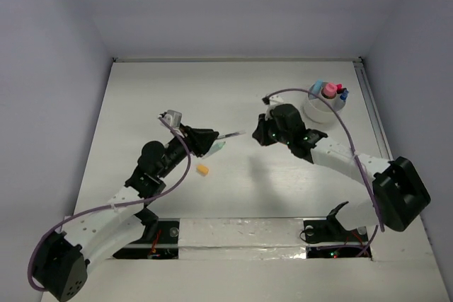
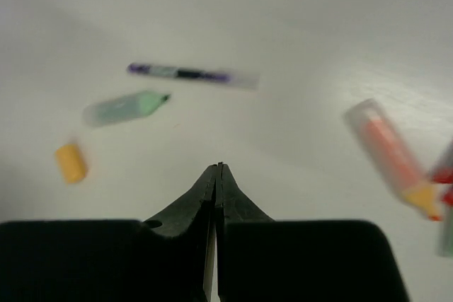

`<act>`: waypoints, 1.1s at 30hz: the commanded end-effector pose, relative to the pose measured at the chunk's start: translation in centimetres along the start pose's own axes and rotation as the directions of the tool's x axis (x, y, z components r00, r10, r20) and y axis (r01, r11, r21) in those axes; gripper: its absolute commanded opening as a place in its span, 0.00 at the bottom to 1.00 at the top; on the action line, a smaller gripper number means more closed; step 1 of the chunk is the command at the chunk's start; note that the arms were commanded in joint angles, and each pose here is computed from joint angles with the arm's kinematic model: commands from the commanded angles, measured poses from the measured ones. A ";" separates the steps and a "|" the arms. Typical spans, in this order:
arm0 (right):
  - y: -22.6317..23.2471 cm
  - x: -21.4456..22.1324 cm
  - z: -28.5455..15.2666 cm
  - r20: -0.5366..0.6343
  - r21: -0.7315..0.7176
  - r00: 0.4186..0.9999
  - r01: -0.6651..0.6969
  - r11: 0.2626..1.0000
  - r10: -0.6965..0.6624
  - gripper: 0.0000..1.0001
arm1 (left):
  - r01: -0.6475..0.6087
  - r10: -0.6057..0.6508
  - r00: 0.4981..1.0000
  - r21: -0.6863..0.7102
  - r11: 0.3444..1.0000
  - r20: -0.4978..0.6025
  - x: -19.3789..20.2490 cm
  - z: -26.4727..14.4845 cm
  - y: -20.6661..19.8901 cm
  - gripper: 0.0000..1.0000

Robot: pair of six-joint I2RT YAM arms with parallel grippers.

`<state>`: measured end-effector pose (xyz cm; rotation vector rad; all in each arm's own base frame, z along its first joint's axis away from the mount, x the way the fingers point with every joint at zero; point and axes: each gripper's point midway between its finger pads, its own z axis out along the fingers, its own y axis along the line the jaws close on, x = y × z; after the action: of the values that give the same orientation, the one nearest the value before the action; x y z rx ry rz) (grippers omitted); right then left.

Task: Sort the stationery into containers
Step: Pick up the pen from the center of the board.

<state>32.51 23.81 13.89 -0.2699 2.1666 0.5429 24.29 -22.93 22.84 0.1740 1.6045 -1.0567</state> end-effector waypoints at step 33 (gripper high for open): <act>-0.6 1.1 3.6 -0.172 0.245 0.975 0.181 0.952 -0.140 0.69 | 0.016 0.026 0.971 -0.172 0.985 0.236 -4.5 -3.3 2.1 0.34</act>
<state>31.21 29.41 9.02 -0.4646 2.3438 0.3026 25.05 -17.04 23.77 -0.0856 1.5217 -0.8527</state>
